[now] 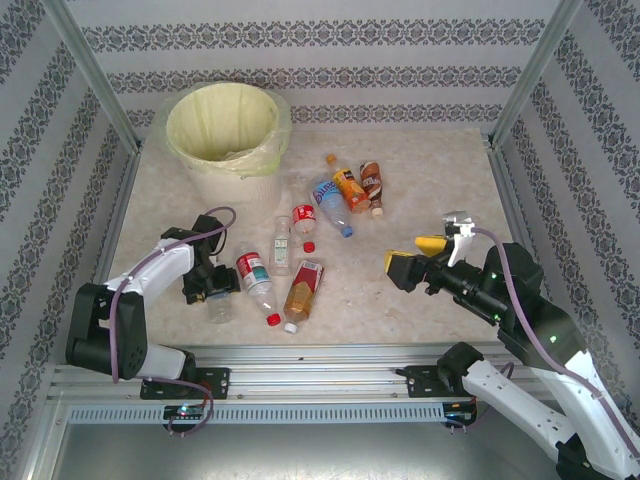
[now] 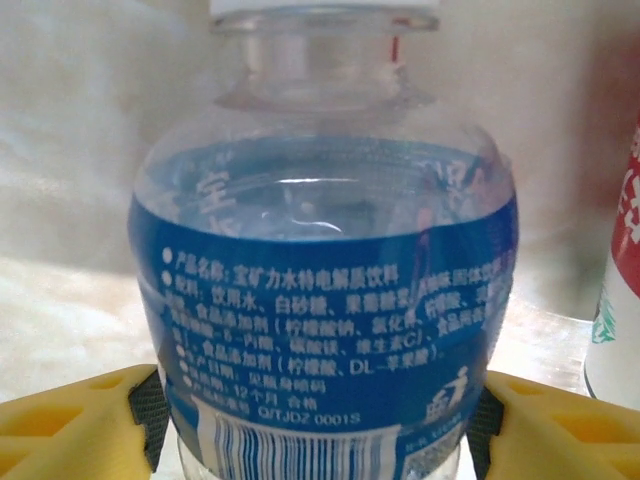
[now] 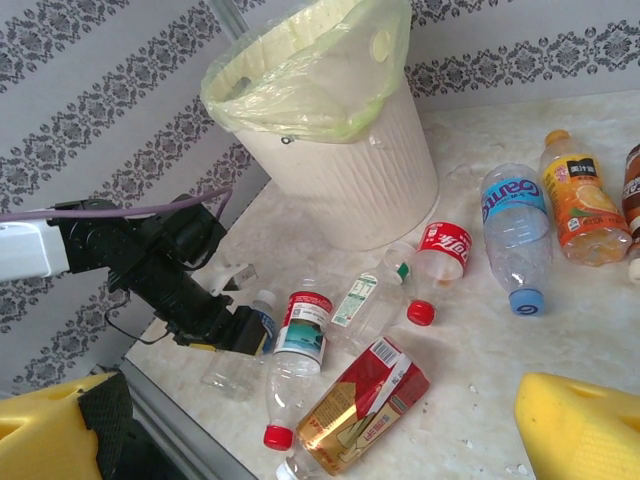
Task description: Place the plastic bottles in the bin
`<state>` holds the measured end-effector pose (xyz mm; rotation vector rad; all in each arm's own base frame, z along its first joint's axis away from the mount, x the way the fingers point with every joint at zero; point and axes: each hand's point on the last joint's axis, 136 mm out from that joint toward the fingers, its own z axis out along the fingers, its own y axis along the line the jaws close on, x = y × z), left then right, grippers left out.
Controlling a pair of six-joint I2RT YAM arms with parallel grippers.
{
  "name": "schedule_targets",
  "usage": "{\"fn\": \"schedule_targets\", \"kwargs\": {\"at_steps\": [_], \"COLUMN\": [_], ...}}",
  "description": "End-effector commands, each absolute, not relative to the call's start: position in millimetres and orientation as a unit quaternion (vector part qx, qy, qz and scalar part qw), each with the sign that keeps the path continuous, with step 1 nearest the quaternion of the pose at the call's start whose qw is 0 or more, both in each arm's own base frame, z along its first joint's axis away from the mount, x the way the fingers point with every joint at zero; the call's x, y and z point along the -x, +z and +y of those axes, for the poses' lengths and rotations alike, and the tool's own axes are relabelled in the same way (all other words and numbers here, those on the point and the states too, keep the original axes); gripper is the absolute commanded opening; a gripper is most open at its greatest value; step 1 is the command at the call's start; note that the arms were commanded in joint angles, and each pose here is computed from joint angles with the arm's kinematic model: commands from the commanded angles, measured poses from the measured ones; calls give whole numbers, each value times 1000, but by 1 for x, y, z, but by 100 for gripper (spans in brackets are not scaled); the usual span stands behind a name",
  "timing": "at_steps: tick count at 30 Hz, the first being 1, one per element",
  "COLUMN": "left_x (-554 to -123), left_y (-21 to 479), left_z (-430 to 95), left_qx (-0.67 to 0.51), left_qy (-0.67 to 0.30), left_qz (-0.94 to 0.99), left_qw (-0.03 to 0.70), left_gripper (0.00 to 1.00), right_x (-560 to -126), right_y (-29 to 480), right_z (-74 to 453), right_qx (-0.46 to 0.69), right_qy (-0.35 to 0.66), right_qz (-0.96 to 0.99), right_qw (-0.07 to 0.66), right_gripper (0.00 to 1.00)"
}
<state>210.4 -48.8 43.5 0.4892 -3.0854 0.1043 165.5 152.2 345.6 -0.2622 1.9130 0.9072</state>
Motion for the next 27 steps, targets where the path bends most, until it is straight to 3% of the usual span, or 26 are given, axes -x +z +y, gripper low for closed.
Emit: {"fn": "schedule_targets", "kwargs": {"at_steps": [1,7,13,27], "left_x": [-211,-212,-218,-234], "left_y": [41,45,65,194], "left_z": [-54,-54,-58,-64], "left_qx": [-155,-155,-151,-108], "left_qy": [38,41,61,122], "left_qz": [-987,-987,-986,-964], "left_qw": [8,1,-34,-208], "left_gripper": [72,61,60,61], "right_x": [-167,-167,-164,-139], "right_y": [338,338,343,410], "right_z": [148,148,149,172], "right_qx": [106,106,112,167], "right_qy": [357,358,366,477], "right_qz": [791,791,783,680], "right_qw": [485,485,491,530], "right_gripper": [98,98,98,98]}}
